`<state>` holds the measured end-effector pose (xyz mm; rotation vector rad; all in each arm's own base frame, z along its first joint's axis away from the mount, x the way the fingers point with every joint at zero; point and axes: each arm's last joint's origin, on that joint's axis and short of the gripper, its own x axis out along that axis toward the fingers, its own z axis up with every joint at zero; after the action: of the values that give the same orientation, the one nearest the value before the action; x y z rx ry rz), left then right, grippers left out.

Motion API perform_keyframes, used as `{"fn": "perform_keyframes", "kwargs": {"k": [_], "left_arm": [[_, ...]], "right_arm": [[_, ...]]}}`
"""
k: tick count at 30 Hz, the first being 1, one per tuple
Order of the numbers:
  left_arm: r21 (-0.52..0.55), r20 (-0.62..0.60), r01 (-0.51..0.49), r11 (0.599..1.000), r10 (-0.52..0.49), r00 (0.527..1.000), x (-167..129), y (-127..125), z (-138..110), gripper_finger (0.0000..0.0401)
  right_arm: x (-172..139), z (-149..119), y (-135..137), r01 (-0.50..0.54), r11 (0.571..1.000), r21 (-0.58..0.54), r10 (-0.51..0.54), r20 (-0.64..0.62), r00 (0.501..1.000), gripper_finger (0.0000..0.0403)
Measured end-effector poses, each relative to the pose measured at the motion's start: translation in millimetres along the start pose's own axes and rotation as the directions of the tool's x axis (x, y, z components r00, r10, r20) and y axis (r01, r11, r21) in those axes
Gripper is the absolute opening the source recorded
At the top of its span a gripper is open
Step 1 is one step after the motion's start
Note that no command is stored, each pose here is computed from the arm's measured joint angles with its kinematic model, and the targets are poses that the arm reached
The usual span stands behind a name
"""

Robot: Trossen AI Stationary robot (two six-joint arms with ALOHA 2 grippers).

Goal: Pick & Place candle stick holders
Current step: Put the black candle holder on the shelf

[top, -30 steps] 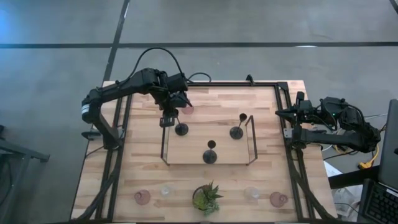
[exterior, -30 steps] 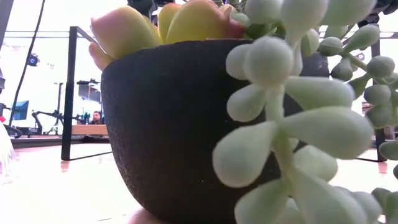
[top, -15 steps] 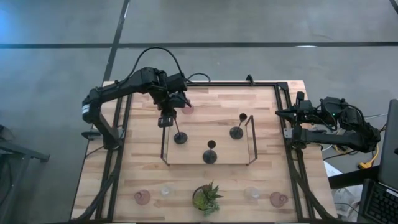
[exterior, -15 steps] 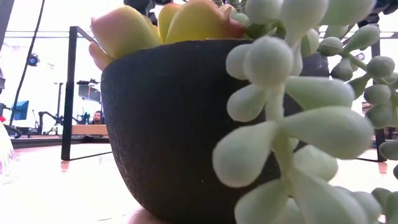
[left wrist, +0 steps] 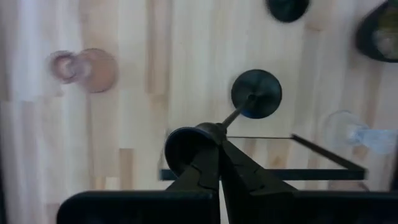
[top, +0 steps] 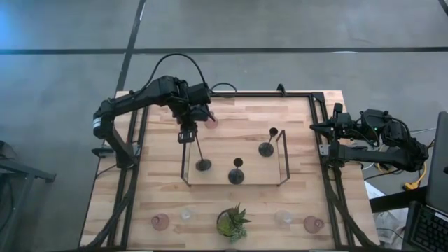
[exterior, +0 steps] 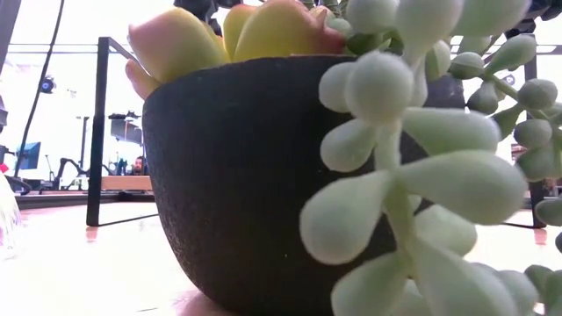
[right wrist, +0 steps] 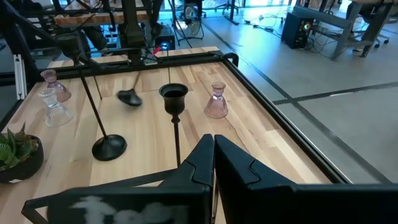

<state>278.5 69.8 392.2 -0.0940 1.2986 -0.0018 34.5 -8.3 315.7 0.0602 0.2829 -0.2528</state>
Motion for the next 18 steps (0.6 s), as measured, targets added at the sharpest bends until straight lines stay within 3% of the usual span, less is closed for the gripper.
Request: {"fn": "perform_keyframes", "kwargs": {"k": [9, 18], "left_arm": [[-0.043, -0.019, -0.127, 0.991, 0.127, 0.992, -1.1, 0.7, -0.2, 0.0002], [-0.069, -0.026, -0.174, 0.982, 0.172, 0.985, -1.4, 0.3, -0.1, 0.0002]], "right_arm": [[0.0, 0.0, 0.0, 0.0, 1.0, 0.0, 0.0, 0.0, 1.0, 0.0008], [0.1, -0.1, 0.0, 0.0, 1.0, 0.0, 0.0, 0.0, 1.0, 0.0008]]}}
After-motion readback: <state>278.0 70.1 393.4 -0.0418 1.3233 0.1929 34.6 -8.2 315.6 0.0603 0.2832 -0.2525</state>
